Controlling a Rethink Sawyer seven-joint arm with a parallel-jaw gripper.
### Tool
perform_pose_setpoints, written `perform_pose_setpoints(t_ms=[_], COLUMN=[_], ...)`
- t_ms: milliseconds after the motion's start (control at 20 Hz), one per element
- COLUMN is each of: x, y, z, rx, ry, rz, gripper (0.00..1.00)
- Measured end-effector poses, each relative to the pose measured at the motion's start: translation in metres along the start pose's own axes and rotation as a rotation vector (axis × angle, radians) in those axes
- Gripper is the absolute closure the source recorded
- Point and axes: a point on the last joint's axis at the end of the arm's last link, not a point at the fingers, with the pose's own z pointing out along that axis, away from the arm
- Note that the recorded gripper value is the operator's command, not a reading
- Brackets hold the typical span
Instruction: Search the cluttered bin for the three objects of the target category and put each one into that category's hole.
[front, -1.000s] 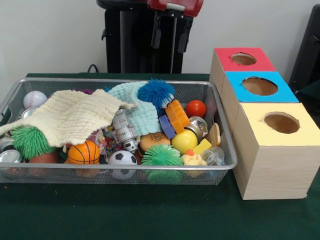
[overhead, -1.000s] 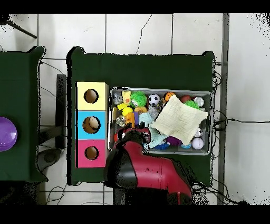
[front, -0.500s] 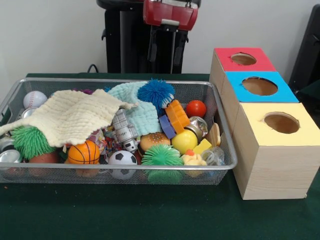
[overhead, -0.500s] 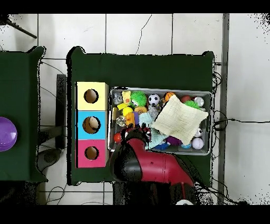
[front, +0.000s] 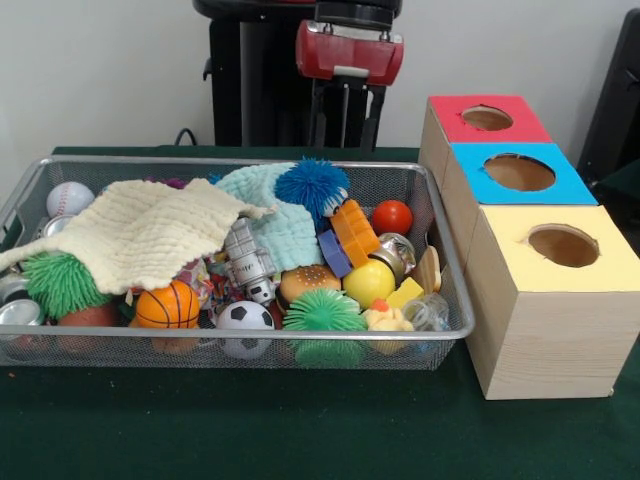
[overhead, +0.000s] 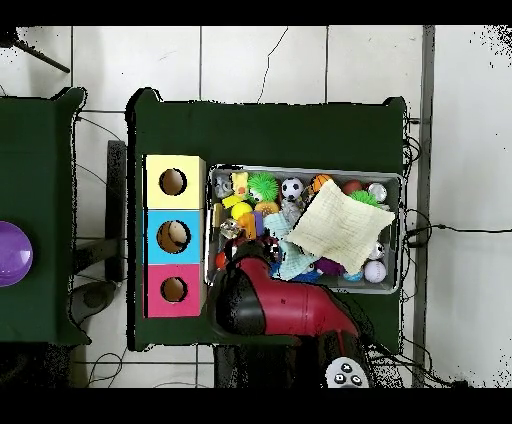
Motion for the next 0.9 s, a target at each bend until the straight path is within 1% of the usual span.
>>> perform_pose_setpoints(t_ms=[150,300,350,500,650,900], x=[-0.001,-0.001,0.0,0.002,0.005,0.016], y=[0.011,0.02,0.026,0.028,0.028,0.02], z=[-0.001,-0.003,-0.005,-0.007,-0.006,0.008], rx=[-0.002,-0.001,0.004,0.015,0.019,0.013], ry=[-0.019,-0.023,-0.023,-0.021,-0.014,0.017], rz=[-0.021,-0.04,-0.055,-0.068,-0.068,-0.048], gripper=[0.0,0.0,0.0,0.0,0.0,0.0])
